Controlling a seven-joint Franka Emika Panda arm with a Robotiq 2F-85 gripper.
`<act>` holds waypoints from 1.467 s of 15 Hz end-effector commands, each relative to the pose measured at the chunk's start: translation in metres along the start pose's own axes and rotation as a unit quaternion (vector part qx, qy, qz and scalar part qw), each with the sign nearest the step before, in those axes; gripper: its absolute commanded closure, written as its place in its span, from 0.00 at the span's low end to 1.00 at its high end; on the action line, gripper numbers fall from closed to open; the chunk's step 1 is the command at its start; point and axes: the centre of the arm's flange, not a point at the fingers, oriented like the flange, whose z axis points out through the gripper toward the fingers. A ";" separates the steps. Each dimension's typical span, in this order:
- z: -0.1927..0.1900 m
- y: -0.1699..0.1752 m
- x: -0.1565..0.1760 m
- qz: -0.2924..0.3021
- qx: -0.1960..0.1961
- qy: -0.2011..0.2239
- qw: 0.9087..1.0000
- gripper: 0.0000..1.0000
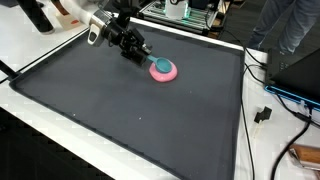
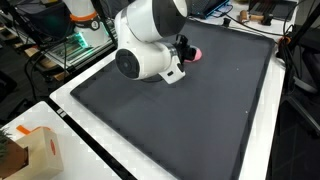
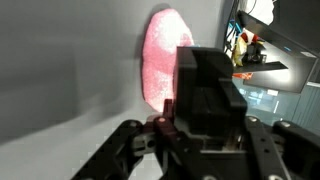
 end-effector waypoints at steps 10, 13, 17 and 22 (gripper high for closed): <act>0.012 0.033 -0.003 0.034 -0.045 -0.006 0.998 0.75; 0.012 0.032 -0.002 0.034 -0.045 -0.012 0.998 0.75; 0.012 0.031 -0.002 0.039 -0.039 -0.012 0.998 0.75; 0.012 0.023 -0.002 0.044 -0.015 -0.005 0.999 0.75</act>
